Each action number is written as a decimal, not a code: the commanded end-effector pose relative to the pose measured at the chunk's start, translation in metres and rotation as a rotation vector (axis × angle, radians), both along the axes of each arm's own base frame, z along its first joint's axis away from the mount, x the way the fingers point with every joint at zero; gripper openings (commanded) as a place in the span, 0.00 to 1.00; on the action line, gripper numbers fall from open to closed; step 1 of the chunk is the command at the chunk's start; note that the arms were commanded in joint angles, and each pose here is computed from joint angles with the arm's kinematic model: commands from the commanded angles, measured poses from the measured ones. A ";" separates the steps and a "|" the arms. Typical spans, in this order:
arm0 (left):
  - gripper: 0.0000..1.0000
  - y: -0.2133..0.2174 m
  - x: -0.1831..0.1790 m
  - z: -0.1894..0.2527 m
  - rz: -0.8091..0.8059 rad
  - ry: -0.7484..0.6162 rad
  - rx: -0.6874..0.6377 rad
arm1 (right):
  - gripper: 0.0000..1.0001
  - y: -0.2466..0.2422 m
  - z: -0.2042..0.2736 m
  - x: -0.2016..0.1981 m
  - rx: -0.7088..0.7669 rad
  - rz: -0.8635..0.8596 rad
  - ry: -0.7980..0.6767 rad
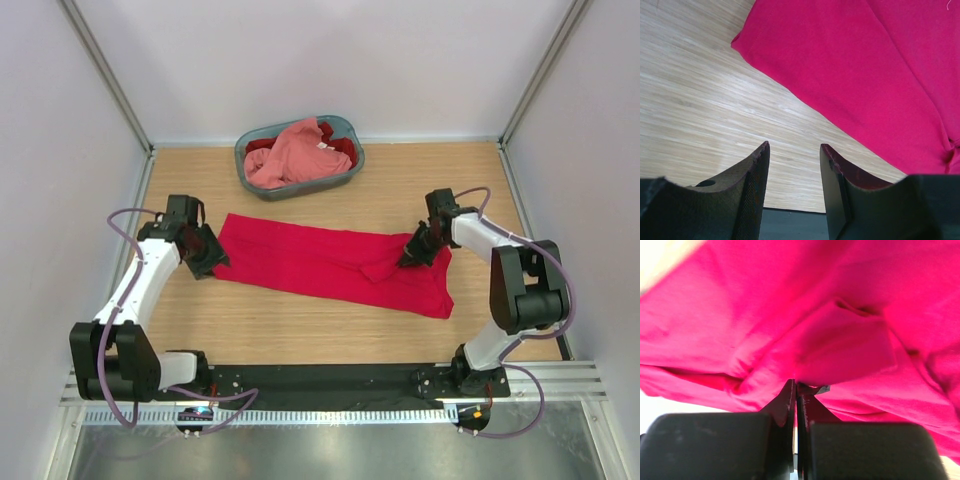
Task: Fold and stack the t-shirts
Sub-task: Fold the tshirt
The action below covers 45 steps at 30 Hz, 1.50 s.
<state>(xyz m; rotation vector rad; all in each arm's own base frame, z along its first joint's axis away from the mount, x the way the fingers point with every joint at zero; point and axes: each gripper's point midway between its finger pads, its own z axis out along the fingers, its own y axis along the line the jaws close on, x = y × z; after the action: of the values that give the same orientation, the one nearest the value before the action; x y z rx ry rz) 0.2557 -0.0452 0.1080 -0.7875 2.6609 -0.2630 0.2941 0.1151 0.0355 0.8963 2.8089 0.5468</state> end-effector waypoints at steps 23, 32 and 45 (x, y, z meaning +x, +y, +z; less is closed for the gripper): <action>0.47 -0.013 0.029 0.020 -0.166 -0.074 0.050 | 0.65 -0.053 0.063 0.033 -0.195 0.057 -0.124; 0.49 -0.043 0.037 0.023 -0.285 -0.077 0.097 | 0.63 -0.072 0.034 -0.024 -0.245 -0.179 -0.010; 0.50 -0.063 0.030 0.030 -0.364 -0.107 0.183 | 0.67 -0.044 -0.013 -0.026 -0.368 -0.440 0.119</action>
<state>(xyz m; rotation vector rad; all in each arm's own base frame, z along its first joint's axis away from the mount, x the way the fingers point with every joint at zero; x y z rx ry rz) 0.2783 -0.1134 0.1236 -0.2458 2.7154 -0.1825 0.2484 0.0764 0.0307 1.2531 2.7063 -0.0117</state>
